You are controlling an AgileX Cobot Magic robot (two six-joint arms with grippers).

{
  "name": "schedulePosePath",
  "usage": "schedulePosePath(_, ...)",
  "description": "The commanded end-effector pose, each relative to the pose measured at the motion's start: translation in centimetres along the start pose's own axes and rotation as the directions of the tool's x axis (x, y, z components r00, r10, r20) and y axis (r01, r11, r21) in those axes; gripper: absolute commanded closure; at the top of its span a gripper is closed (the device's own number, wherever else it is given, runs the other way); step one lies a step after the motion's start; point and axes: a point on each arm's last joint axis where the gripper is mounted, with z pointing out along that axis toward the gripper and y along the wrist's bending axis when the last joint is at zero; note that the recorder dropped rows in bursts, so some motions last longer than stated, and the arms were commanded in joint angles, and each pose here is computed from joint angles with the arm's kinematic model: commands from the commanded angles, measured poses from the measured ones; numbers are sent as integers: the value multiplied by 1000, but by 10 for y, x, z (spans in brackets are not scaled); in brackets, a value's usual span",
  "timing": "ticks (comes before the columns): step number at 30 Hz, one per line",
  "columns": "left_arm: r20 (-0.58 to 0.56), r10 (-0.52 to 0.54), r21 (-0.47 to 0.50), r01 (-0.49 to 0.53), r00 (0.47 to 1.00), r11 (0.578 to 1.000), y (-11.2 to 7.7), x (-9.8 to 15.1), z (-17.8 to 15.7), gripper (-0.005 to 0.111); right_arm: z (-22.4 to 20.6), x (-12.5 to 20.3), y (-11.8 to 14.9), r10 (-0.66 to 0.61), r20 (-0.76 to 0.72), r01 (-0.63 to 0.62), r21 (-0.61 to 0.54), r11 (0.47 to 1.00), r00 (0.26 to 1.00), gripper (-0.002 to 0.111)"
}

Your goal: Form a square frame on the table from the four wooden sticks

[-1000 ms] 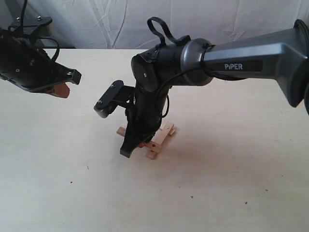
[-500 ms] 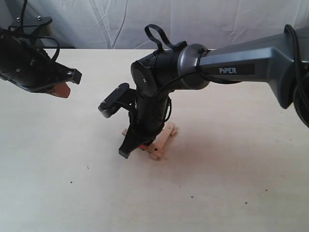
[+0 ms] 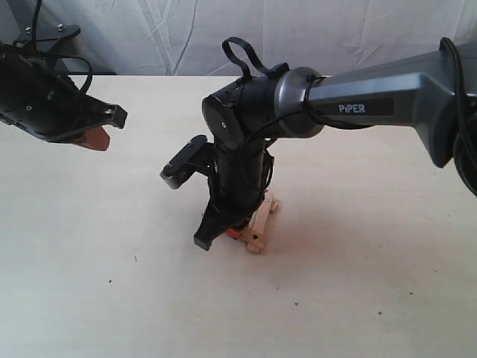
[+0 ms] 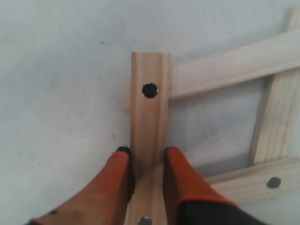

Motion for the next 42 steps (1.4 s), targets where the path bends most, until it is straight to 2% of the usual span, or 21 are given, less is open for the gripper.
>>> schedulePosePath(1,26,-8,1,8,1000,1000,1,-2,-4,107,-3,3,-5,-21,-30,22,30,999,999,109)
schedulePosePath(9,26,-8,1,8,1000,1000,1,-2,-4,107,-3,3,-7,-41,-36,43,57,997,999,109)
schedulePosePath(24,26,-8,1,8,1000,1000,1,-2,-4,107,-3,-5,-3,36,53,-37,13,999,998,108)
schedulePosePath(27,26,-8,1,8,1000,1000,1,-2,-4,107,-3,-5,-4,54,59,-55,13,998,997,92)
schedulePosePath(30,30,-9,1,9,1000,1000,1,-3,-4,107,-5,-6,-4,54,71,-56,17,998,996,68)
schedulePosePath(32,30,-9,1,9,1000,1000,1,-3,-4,107,-13,-6,-4,68,92,-70,26,997,993,60)
schedulePosePath(37,34,-9,0,9,999,1000,1,-3,-4,107,-51,-3,-11,175,172,-181,21,983,970,60)
schedulePosePath(39,34,-9,0,9,999,1000,1,-3,-4,107,-67,2,-19,232,194,-240,17,971,953,65)
schedulePosePath(41,37,-9,0,9,999,1000,1,-3,-5,107,-78,9,-31,303,201,-309,3,951,932,76)
schedulePosePath(42,51,-9,2,9,999,1000,0,-4,-8,107,-84,15,-40,355,193,-356,-26,934,915,90)
